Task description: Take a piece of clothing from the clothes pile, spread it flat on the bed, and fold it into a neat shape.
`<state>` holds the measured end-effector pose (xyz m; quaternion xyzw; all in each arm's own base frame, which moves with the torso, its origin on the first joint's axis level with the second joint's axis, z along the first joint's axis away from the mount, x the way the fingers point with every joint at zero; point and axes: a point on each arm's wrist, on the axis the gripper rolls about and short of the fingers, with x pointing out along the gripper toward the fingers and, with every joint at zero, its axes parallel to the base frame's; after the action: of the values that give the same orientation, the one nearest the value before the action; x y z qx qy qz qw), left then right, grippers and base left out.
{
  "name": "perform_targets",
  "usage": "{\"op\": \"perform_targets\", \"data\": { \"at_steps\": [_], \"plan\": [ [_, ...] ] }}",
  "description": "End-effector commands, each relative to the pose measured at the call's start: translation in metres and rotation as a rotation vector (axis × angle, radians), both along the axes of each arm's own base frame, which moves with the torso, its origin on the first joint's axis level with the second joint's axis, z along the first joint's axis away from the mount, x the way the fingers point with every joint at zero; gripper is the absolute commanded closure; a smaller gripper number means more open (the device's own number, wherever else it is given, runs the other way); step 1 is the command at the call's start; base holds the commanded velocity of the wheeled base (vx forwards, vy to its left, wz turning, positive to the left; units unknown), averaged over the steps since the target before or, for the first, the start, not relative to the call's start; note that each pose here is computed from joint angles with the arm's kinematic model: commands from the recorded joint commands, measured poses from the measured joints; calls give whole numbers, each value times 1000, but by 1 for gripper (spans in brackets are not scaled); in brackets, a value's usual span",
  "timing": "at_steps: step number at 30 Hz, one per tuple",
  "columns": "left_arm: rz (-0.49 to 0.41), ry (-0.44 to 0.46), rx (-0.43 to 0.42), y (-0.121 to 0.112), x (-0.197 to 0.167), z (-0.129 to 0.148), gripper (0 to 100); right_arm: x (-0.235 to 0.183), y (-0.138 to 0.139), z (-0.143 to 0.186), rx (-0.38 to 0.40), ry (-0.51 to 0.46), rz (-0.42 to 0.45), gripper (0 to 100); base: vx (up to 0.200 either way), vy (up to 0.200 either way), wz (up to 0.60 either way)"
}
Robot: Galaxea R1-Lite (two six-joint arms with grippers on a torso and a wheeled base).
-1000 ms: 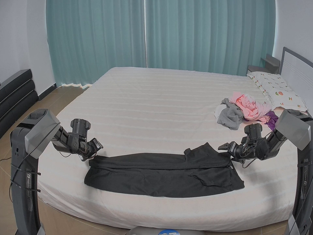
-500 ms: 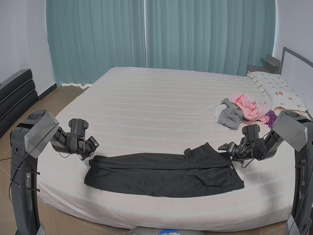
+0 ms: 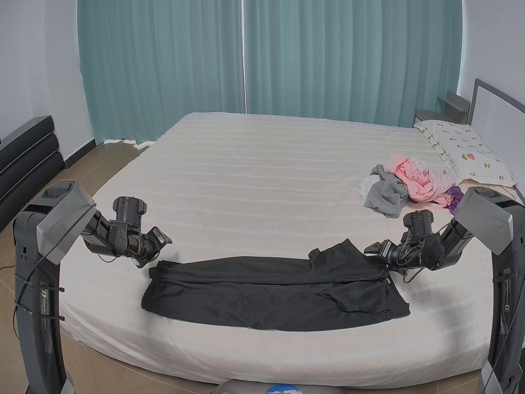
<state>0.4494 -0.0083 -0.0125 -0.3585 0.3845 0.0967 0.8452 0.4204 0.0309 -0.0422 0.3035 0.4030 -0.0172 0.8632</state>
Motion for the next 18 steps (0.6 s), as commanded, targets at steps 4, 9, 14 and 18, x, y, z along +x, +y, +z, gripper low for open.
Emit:
{"op": "perform_targets", "data": {
  "at_steps": [4,9,14,18],
  "plan": [
    [-109,41,66,-6,-11,-13,0,0,2,0,1,-1,6,0,0,0,0],
    [-155,59,100,-8,-16,-18,100,0,2,0,0,-5,5,0,0,0,0],
    [-149,59,108,-7,-16,-18,100,0,2,0,2,-6,5,0,0,0,0],
    [-122,39,116,-2,-16,-16,100,2,2,1,8,-9,-9,0,0,0,0]
  ]
}}
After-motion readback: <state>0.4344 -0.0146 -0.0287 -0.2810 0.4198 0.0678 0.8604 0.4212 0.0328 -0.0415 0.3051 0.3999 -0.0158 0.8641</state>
